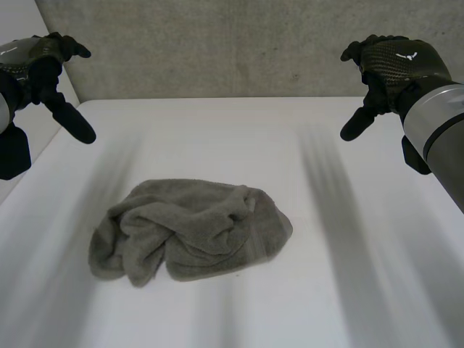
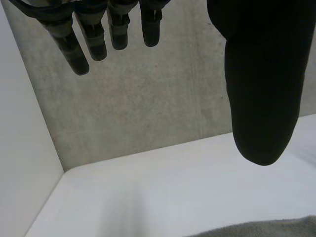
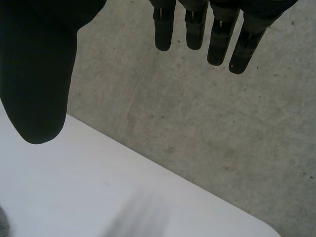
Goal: Fold the laundry
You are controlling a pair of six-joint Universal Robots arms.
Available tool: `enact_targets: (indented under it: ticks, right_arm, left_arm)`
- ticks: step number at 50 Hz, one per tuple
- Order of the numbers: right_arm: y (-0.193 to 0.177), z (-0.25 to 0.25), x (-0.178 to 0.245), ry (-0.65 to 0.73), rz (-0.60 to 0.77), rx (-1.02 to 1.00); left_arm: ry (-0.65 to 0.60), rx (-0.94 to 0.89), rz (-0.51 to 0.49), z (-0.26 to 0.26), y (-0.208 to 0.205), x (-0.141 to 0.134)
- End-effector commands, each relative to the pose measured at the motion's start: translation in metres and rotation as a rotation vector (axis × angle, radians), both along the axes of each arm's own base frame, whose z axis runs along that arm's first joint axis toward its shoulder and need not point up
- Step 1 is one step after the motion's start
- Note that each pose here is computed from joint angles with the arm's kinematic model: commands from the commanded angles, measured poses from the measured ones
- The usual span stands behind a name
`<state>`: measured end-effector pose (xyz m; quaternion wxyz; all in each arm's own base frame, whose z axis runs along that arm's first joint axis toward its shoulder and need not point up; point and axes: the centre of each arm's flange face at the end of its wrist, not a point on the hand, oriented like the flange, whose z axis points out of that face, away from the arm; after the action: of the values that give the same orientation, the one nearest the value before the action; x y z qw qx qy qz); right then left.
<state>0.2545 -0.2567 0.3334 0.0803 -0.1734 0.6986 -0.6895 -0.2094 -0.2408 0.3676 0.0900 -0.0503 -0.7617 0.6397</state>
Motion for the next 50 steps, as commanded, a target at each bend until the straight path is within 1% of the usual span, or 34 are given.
enact_targets:
  ticks: [1,14,16,17,19,20,21,22,24,25,27,28,30,31,32,33,34,35,36,37,41,44,46,50]
  right_arm:
    - [-0.002,-0.007,-0.001,0.019,-0.001,0.011]
    - [-0.002,-0.009,-0.001,0.058,0.002,-0.003]
    - [0.0,-0.01,0.003,0.102,0.033,-0.018]
    - [0.0,-0.01,0.003,0.102,0.034,-0.018]
    - [0.001,-0.017,0.006,0.218,0.081,-0.029]
    - [0.001,-0.017,0.006,0.219,0.081,-0.029]
    - [0.003,-0.026,0.007,0.294,0.108,-0.012]
    - [0.003,-0.026,0.007,0.295,0.108,-0.012]
    - [0.012,-0.044,0.007,0.43,0.163,0.075]
    - [0.012,-0.044,0.007,0.43,0.163,0.076]
    - [0.021,-0.059,0.008,0.484,0.212,0.177]
    - [0.021,-0.059,0.008,0.484,0.212,0.178]
    - [0.033,-0.076,0.021,0.49,0.302,0.228]
    - [0.033,-0.076,0.021,0.49,0.302,0.229]
    - [0.039,-0.084,0.028,0.488,0.355,0.246]
    - [0.043,-0.096,0.031,0.488,0.399,0.278]
    - [0.043,-0.096,0.031,0.488,0.399,0.278]
    - [0.046,-0.11,0.035,0.493,0.436,0.311]
    - [0.046,-0.11,0.035,0.494,0.436,0.311]
    - [0.048,-0.124,0.038,0.495,0.457,0.337]
    - [0.055,-0.156,0.047,0.47,0.48,0.365]
    - [0.056,-0.163,0.048,0.449,0.475,0.362]
    - [0.056,-0.177,0.05,0.402,0.463,0.35]
    - [0.054,-0.186,0.052,0.363,0.452,0.321]
  left_arm:
    - [0.003,0.006,-0.041,0.001,0.001,-0.004]
    - [0.001,0.013,-0.041,-0.002,0.001,-0.003]
    - [0.001,0.015,-0.044,-0.003,0.001,-0.003]
    - [0.001,0.015,-0.044,-0.003,0.001,-0.003]
    - [-0.002,0.024,-0.061,-0.005,0.003,-0.006]
    - [-0.002,0.024,-0.061,-0.005,0.003,-0.006]
    - [-0.012,0.037,-0.077,-0.009,0.005,-0.007]
    - [-0.012,0.037,-0.077,-0.009,0.005,-0.007]
    - [-0.02,0.08,-0.114,-0.02,0.008,-0.01]
    - [-0.02,0.08,-0.114,-0.02,0.008,-0.01]
    - [-0.028,0.135,-0.136,-0.035,0.011,-0.01]
    - [-0.029,0.135,-0.136,-0.036,0.011,-0.01]
    - [-0.037,0.168,-0.145,-0.045,0.014,-0.01]
    - [-0.048,0.207,-0.151,-0.056,0.019,-0.009]
    - [-0.049,0.207,-0.151,-0.056,0.019,-0.009]
    - [-0.071,0.24,-0.167,-0.067,0.026,-0.008]
    - [-0.093,0.263,-0.17,-0.076,0.031,-0.005]
    - [-0.094,0.263,-0.17,-0.076,0.031,-0.005]
    - [-0.112,0.286,-0.172,-0.085,0.037,-0.002]
    - [-0.113,0.286,-0.172,-0.085,0.037,-0.002]
    - [-0.14,0.34,-0.169,-0.112,0.053,0.006]
    - [-0.149,0.383,-0.161,-0.132,0.063,0.012]
    - [-0.151,0.395,-0.158,-0.14,0.067,0.014]
    - [-0.158,0.415,-0.154,-0.159,0.076,0.017]
